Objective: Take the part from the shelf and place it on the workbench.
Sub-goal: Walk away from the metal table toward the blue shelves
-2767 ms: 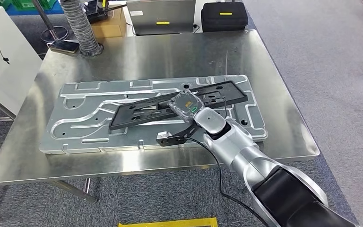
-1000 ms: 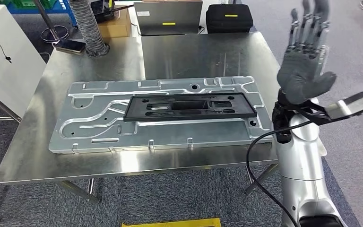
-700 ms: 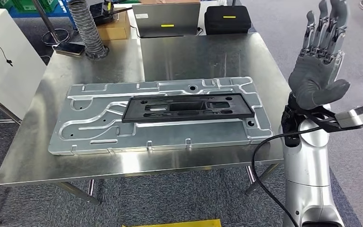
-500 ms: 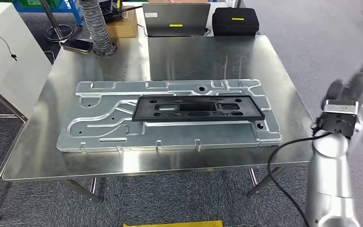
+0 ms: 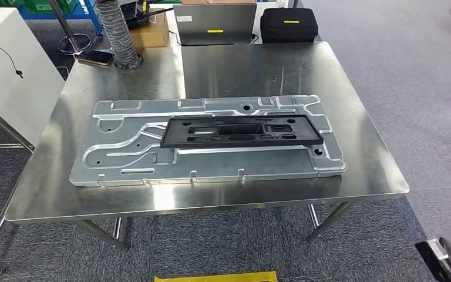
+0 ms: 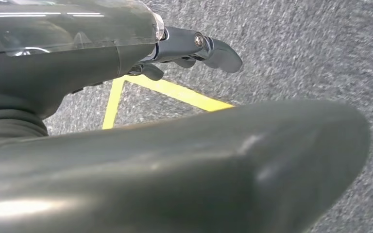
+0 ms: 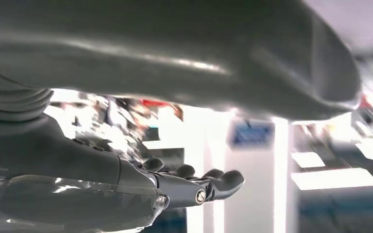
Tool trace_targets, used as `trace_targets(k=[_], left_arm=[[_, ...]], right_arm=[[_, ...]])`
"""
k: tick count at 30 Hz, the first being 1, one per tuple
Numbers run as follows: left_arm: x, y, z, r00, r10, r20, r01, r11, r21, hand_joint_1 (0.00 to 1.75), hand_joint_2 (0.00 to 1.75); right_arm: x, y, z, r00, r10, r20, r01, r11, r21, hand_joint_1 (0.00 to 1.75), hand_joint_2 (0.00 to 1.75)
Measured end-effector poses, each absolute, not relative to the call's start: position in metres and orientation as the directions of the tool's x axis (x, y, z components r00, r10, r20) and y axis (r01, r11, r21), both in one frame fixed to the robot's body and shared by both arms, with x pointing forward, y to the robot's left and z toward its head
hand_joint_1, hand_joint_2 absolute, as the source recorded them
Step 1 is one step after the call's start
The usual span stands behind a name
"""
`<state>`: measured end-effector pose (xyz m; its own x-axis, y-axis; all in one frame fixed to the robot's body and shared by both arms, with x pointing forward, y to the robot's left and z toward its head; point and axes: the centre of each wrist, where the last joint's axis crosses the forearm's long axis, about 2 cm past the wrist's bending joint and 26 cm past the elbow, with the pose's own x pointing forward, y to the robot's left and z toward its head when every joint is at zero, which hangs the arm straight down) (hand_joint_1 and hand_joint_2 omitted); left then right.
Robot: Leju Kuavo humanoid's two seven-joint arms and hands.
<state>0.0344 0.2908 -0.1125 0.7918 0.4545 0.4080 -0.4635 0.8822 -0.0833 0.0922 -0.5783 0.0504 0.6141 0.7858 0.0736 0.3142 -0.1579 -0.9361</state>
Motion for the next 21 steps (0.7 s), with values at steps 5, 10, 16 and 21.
trace_targets(k=[5, 10, 16, 21], left_arm=[[0.034, 0.291, -0.113, 0.795, 0.45, 0.408, -0.461, 0.884, -0.076, 0.0, 0.0], [0.038, 0.293, -0.112, 0.788, 0.454, 0.417, -0.467, 0.881, -0.076, 0.0, 0.0], [0.037, 0.29, -0.112, 0.793, 0.453, 0.408, -0.464, 0.882, -0.078, 0.0, 0.0], [0.037, 0.286, -0.112, 0.806, 0.441, 0.395, -0.446, 0.891, -0.084, 0.0, 0.0]], right_arm=[[0.059, -0.562, 0.015, 0.7, 0.702, 0.131, 0.25, -0.069, -0.966, 0.0, 0.0], [0.046, -0.552, 0.002, 0.745, 0.651, 0.145, 0.2, -0.01, -0.98, 0.0, 0.0], [0.03, -0.531, -0.025, 0.832, 0.521, 0.188, 0.111, 0.176, -0.978, 0.0, 0.0], [0.022, -0.479, -0.064, 0.885, 0.399, 0.241, 0.055, 0.424, -0.904, 0.0, 0.0]])
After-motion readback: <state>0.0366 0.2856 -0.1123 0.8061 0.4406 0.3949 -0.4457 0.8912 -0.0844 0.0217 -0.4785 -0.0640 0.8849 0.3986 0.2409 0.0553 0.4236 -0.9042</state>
